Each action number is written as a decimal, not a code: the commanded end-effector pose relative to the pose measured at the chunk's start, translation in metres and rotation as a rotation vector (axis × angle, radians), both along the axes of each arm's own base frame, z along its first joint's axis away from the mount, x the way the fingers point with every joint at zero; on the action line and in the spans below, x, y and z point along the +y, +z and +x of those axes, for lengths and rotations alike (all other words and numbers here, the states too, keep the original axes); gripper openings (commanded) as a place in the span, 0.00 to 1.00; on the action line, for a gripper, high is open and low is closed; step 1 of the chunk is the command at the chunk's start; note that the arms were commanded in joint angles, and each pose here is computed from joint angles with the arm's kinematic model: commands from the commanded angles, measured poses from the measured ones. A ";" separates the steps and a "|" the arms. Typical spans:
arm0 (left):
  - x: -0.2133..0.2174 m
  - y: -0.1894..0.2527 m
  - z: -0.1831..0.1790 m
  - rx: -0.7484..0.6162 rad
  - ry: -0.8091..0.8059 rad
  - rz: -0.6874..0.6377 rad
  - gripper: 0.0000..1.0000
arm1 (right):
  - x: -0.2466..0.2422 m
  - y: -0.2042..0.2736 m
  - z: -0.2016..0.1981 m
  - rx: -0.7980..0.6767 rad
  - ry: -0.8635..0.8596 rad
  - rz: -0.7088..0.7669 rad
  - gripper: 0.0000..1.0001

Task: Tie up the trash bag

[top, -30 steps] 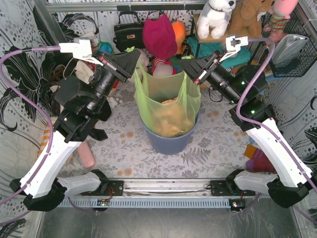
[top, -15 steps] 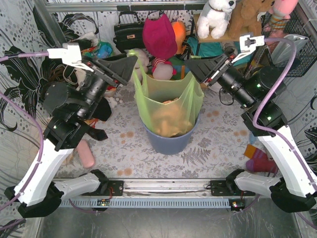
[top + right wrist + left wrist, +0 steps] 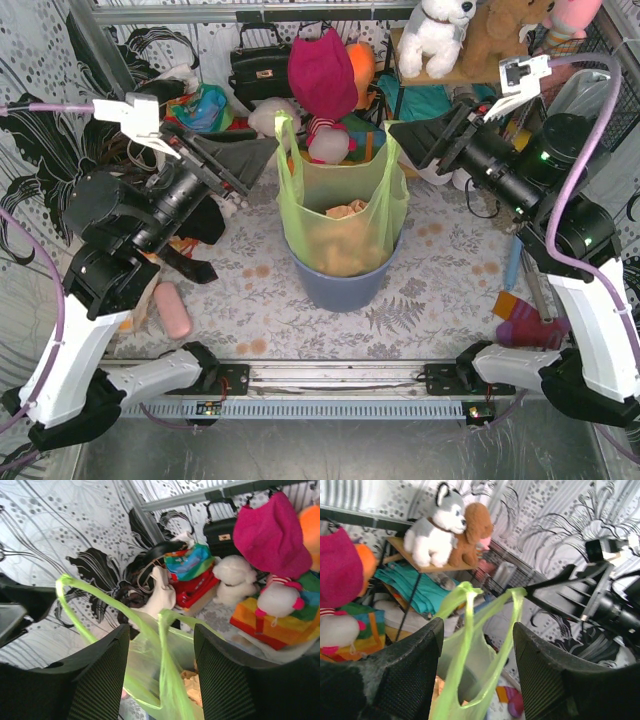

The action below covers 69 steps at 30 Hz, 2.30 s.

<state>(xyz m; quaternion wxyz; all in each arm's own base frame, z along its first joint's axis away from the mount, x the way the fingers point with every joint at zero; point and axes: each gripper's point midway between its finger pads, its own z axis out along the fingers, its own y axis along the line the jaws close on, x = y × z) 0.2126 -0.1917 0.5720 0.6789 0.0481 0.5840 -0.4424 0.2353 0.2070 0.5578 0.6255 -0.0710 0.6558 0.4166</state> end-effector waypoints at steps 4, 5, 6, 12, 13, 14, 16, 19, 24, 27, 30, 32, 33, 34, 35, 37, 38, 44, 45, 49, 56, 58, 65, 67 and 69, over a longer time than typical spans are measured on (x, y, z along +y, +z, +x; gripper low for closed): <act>-0.032 0.036 -0.033 -0.050 -0.260 0.012 0.63 | -0.009 -0.011 0.008 0.042 -0.066 -0.065 0.54; -0.039 0.038 -0.033 -0.049 -0.293 0.019 0.63 | -0.009 -0.009 0.008 0.039 -0.062 -0.063 0.53; -0.045 0.042 -0.035 -0.053 -0.329 0.020 0.63 | -0.008 -0.008 0.008 0.037 -0.056 -0.063 0.52; -0.078 0.063 -0.044 -0.060 -0.500 0.001 0.61 | -0.005 -0.002 0.002 0.029 -0.026 -0.049 0.44; -0.083 0.066 -0.046 -0.063 -0.516 -0.002 0.61 | -0.005 -0.001 0.001 0.029 -0.022 -0.044 0.43; -0.087 0.068 -0.049 -0.067 -0.532 -0.005 0.61 | -0.004 0.000 0.000 0.026 -0.016 -0.041 0.42; -0.095 0.073 -0.054 -0.074 -0.560 -0.016 0.60 | -0.002 0.002 -0.002 0.023 -0.003 -0.034 0.40; -0.113 0.071 -0.054 -0.059 -0.571 -0.027 0.60 | -0.005 0.005 -0.003 0.018 -0.014 -0.023 0.40; -0.137 0.051 -0.031 0.014 -0.448 0.013 0.58 | -0.029 0.005 -0.005 0.011 -0.118 0.000 0.37; -0.143 0.041 -0.016 0.037 -0.349 0.040 0.56 | -0.048 0.005 -0.008 0.004 -0.194 0.012 0.33; -0.153 0.034 -0.003 0.047 -0.288 0.078 0.55 | -0.062 0.003 -0.009 0.001 -0.254 0.015 0.30; -0.159 0.031 0.003 0.051 -0.263 0.095 0.54 | -0.069 0.004 -0.012 -0.006 -0.278 0.022 0.28; -0.163 0.030 0.005 0.049 -0.259 0.102 0.54 | -0.072 0.004 -0.014 -0.011 -0.284 0.028 0.28; -0.165 0.029 0.008 0.048 -0.243 0.110 0.54 | -0.074 0.005 -0.017 -0.017 -0.285 0.036 0.27; -0.168 0.027 0.011 0.047 -0.234 0.119 0.53 | -0.076 0.006 -0.019 -0.022 -0.287 0.043 0.26; -0.171 0.024 0.018 0.048 -0.202 0.136 0.53 | -0.080 0.008 -0.023 -0.029 -0.295 0.054 0.25; -0.171 0.022 0.021 0.049 -0.190 0.140 0.53 | -0.082 0.008 -0.024 -0.029 -0.300 0.055 0.25; -0.177 0.014 0.031 0.049 -0.151 0.168 0.53 | -0.086 0.005 -0.026 -0.025 -0.310 0.050 0.24; -0.177 0.013 0.033 0.050 -0.143 0.169 0.53 | -0.086 0.004 -0.026 -0.024 -0.311 0.048 0.24; -0.178 0.006 0.042 0.053 -0.089 0.190 0.52 | -0.086 0.002 -0.026 -0.020 -0.311 0.047 0.24; -0.186 -0.006 0.050 0.059 -0.074 0.224 0.52 | -0.087 -0.001 -0.028 -0.020 -0.310 0.049 0.24; -0.187 -0.012 0.053 0.069 -0.065 0.238 0.51 | -0.087 -0.002 -0.028 -0.021 -0.310 0.051 0.24; -0.187 -0.026 0.060 0.091 -0.028 0.276 0.48 | -0.086 -0.006 -0.026 -0.016 -0.310 0.044 0.24; -0.186 -0.030 0.063 0.095 -0.014 0.289 0.47 | -0.086 -0.006 -0.026 -0.016 -0.310 0.044 0.24; -0.186 -0.034 0.066 0.102 -0.001 0.301 0.45 | -0.086 -0.007 -0.026 -0.014 -0.310 0.043 0.24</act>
